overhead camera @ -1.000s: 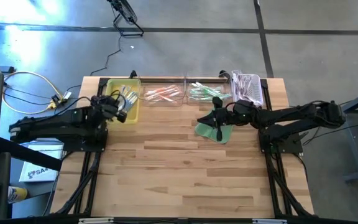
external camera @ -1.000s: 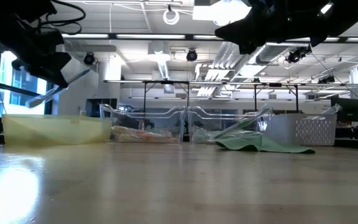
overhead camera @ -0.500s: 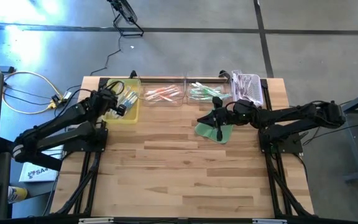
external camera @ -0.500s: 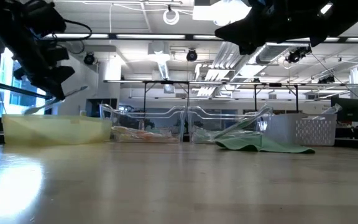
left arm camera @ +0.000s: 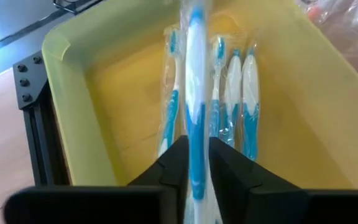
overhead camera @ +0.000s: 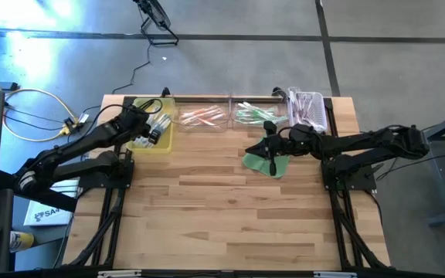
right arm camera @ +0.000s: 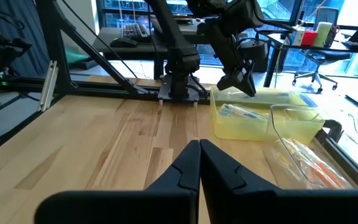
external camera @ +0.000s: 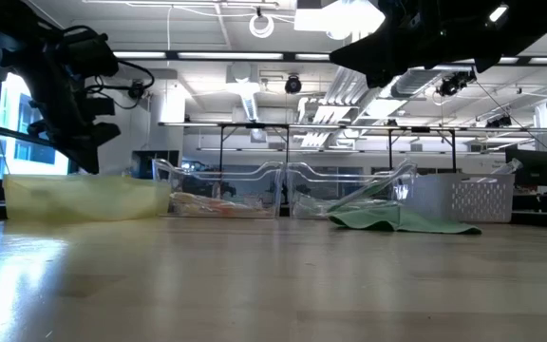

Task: Pick & Place Toothbrushes
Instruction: Put the blue toothbrush into the yellow bin, then return to Home Position

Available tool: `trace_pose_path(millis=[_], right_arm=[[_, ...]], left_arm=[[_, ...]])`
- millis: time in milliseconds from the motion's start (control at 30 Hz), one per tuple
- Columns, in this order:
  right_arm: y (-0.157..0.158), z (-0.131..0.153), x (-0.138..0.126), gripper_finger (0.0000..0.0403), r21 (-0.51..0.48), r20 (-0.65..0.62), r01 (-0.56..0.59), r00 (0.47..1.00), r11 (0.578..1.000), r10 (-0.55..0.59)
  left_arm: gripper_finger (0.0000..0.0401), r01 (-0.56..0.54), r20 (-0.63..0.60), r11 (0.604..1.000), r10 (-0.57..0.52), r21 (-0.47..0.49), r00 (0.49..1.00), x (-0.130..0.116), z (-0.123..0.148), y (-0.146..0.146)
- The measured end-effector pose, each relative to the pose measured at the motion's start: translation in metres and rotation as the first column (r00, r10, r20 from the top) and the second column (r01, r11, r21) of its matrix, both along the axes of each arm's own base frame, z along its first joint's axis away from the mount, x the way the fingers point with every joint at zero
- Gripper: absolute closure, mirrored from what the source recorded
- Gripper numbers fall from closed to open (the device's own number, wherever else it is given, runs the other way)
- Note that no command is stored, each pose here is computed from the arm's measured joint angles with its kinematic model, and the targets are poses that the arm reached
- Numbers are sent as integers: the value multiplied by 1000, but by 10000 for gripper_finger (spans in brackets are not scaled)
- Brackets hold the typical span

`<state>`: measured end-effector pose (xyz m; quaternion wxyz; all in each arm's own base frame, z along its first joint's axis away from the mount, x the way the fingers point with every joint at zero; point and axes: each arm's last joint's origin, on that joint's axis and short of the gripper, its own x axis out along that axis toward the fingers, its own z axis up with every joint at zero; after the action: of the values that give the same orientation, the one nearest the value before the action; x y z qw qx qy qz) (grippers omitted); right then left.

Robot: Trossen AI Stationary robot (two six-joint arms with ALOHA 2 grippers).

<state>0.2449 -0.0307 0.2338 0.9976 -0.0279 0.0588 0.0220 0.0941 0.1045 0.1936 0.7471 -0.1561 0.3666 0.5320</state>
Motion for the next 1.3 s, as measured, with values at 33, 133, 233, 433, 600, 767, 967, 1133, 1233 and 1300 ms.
trace_pose_path(millis=[33,133,233,433,600,767,967,1133,1233,1300], right_arm=[[0,0,0,401,0,-2,0,1000,1000,0],[0,0,0,401,1,-4,0,1000,1000,0],[0,0,0,401,1,-4,0,1000,1000,0],[0,-1,0,401,1,-5,0,1000,1000,0],[0,-1,0,401,1,-5,0,1000,1000,0],[0,-1,0,401,1,-6,0,1000,1000,0],[0,-1,0,401,1,-5,0,1000,1000,0],[0,-1,0,401,1,-6,0,1000,1000,0],[0,-1,0,401,1,-6,0,1000,1000,0],[0,-1,0,401,1,-6,0,1000,1000,0]], left_arm=[[337,0,-4,1000,0,-4,1000,0,-1,0],[311,0,-6,1000,-1,-6,1000,1,-1,1],[287,1,7,1000,-1,6,1000,2,0,2],[266,0,24,1000,-1,22,1000,3,1,3],[265,0,24,1000,-1,21,1000,3,1,3],[265,0,24,1000,-1,21,1000,3,1,3],[265,27,11,1000,-27,12,1000,3,1,2],[265,108,-2,993,-108,51,994,12,3,-6],[265,160,-12,981,-160,109,987,20,6,-15],[265,212,-15,966,-212,149,977,26,9,-23]])
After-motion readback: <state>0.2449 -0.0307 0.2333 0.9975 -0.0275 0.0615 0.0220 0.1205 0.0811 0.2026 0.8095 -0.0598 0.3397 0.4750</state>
